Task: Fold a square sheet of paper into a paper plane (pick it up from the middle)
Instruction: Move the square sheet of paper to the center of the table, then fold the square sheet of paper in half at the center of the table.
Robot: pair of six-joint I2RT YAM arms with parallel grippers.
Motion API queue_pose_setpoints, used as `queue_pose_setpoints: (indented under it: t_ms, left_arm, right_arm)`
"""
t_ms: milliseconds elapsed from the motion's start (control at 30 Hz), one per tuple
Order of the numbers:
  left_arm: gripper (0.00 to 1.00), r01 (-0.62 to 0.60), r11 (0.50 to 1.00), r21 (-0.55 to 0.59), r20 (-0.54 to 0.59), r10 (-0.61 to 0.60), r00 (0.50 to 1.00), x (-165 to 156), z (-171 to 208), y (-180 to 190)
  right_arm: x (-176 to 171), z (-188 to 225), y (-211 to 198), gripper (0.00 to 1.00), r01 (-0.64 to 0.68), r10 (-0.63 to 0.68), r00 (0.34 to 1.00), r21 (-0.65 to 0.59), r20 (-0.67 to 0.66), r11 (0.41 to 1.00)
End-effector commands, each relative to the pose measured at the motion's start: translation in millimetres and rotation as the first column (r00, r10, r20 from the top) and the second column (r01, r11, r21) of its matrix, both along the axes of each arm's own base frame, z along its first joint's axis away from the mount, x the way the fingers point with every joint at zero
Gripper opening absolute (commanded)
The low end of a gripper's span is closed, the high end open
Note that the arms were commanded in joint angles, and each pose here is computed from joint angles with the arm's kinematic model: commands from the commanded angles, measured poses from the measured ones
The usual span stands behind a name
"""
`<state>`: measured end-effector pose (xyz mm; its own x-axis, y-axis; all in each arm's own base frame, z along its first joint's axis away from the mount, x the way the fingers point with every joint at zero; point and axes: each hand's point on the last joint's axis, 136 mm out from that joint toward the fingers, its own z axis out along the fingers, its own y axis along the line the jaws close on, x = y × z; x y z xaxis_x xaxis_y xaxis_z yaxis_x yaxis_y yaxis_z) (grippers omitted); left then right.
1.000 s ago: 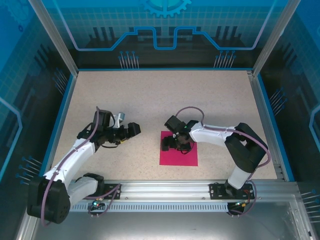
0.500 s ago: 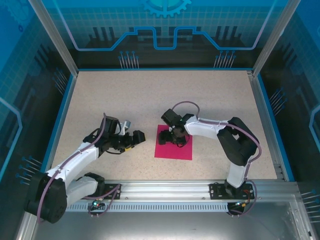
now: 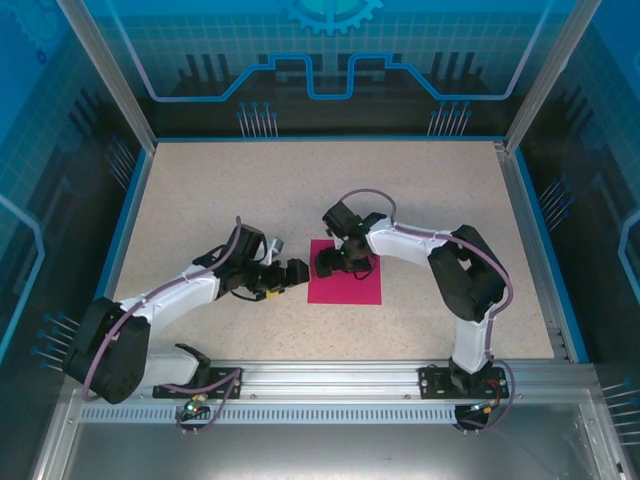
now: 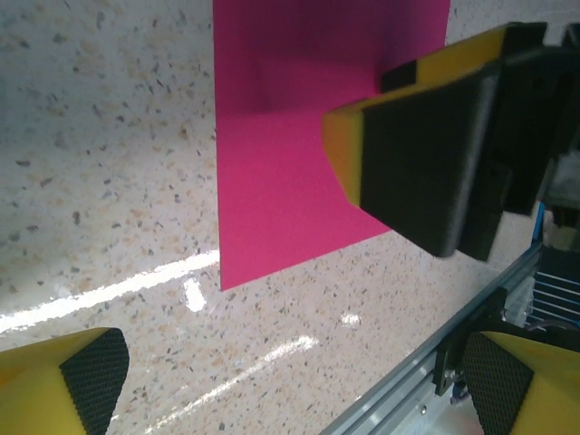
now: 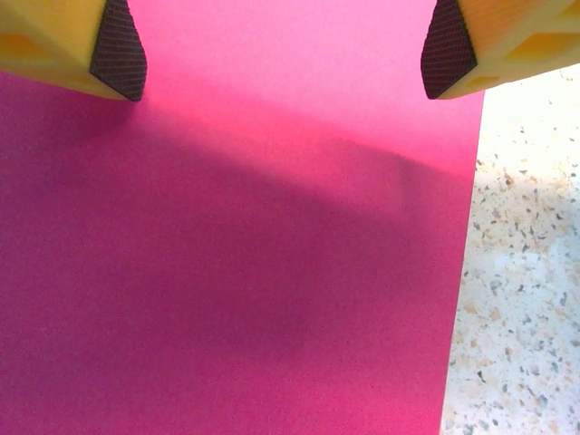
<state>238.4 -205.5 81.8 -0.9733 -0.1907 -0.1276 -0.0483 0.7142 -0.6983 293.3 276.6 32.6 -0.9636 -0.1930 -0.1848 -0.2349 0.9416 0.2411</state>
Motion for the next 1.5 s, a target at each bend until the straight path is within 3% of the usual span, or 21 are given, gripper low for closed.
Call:
queue_pose_setpoints:
  t_ms: [0, 367, 700, 1067, 1167, 1300, 1467]
  left_arm:
    - [0.99, -0.029, 0.999, 0.02, 0.039, 0.028, 0.999, 12, 6, 0]
    - [0.98, -0.061, 0.996, 0.063, 0.035, 0.059, 0.998, 21, -2, 4]
    - [0.98, -0.078, 0.995, 0.069, 0.044, 0.075, 0.996, 28, -2, 4]
    - [0.99, -0.072, 0.995, 0.066, 0.048, 0.069, 0.997, 30, 0, 2]
    - [0.99, -0.072, 0.995, 0.073, 0.057, 0.068, 0.996, 30, 0, 4]
    - [0.99, -0.081, 0.993, 0.09, 0.076, 0.074, 0.994, 34, 2, 6]
    - [0.99, -0.133, 0.984, 0.115, 0.127, 0.118, 0.985, 44, 7, 13]
  right_arm:
    - [6, 25, -13, 0.86, 0.044, -0.043, 0.998, -0.009, 0.052, 0.999]
    - [2, -17, -38, 0.83, 0.145, -0.145, 0.988, -0.011, -0.058, 0.989]
    - [2, -36, -56, 0.81, 0.004, -0.009, 0.999, -0.117, -0.042, 0.993]
    - [13, -12, -46, 0.81, -0.08, 0.08, 0.997, -0.094, -0.006, 0.992]
    - [14, 7, -42, 0.85, -0.061, 0.063, 0.998, -0.065, 0.026, 0.996]
    - [17, 42, -36, 0.99, 0.019, -0.016, 0.995, -0.028, 0.094, 0.999]
    - [15, 53, -41, 0.99, 0.128, -0.11, 0.985, -0.136, 0.132, 0.982]
